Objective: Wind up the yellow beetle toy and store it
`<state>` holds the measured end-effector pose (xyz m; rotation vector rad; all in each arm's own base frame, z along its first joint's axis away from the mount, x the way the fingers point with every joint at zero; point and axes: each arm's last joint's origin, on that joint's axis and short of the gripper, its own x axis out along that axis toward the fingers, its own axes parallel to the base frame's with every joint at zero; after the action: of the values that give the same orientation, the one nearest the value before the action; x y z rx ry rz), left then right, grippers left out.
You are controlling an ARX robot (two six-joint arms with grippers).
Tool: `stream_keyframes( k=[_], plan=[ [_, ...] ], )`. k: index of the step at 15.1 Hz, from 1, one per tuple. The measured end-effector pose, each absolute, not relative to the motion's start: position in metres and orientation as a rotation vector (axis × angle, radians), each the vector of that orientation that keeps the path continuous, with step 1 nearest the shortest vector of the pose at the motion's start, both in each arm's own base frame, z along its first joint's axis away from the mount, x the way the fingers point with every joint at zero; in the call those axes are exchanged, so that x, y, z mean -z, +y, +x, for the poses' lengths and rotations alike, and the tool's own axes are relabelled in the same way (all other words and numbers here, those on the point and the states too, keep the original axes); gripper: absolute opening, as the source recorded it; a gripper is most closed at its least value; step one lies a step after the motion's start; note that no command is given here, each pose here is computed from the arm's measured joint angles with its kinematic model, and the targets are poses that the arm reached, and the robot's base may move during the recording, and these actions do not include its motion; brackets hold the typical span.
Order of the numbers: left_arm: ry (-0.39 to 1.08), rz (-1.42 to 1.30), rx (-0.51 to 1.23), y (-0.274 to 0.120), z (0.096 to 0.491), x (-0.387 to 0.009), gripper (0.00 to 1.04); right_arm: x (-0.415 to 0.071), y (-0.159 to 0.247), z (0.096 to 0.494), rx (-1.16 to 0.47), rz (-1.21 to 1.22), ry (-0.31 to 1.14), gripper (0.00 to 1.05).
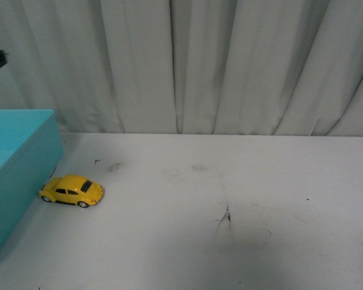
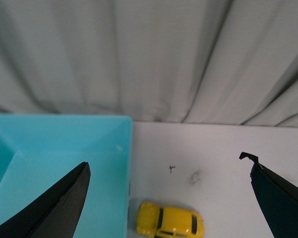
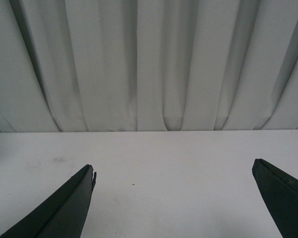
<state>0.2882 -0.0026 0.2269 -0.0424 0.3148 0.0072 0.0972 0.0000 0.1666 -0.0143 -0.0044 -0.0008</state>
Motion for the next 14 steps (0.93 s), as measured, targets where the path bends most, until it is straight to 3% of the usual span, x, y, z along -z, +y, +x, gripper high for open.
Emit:
stream_keyframes(
  k=[3,6,8,9,10,14],
  plan=[
    [0.271,0.169,0.277,-0.028,0.327,-0.236,0.98,-0.167,0.0,0.097,0.001,-0.014,-0.004,0.98],
    [0.344,0.464,0.56,-0.045,0.342,-0.23,0.98,-0.167,0.0,0.097,0.001,-0.014,-0.004,0.98],
    [0.464,0.641,0.676,-0.053,0.355,-0.219,0.98,-0.167,0.0,0.097,0.001,-0.014,-0.004,0.98],
    [0.615,0.843,0.78,-0.061,0.364,-0.193,0.98,-0.167,0.0,0.097,0.001,-0.014,-0.004,0.98],
    [0.678,0.932,0.845,-0.067,0.368,-0.179,0.98,-0.167,0.0,0.097,0.001,-0.014,-0.004,0.98],
    [0.815,1.225,0.956,-0.075,0.393,-0.15,0.98,-0.167,0.0,0.097,0.001,-0.014,-0.004,0.98]
  ],
)
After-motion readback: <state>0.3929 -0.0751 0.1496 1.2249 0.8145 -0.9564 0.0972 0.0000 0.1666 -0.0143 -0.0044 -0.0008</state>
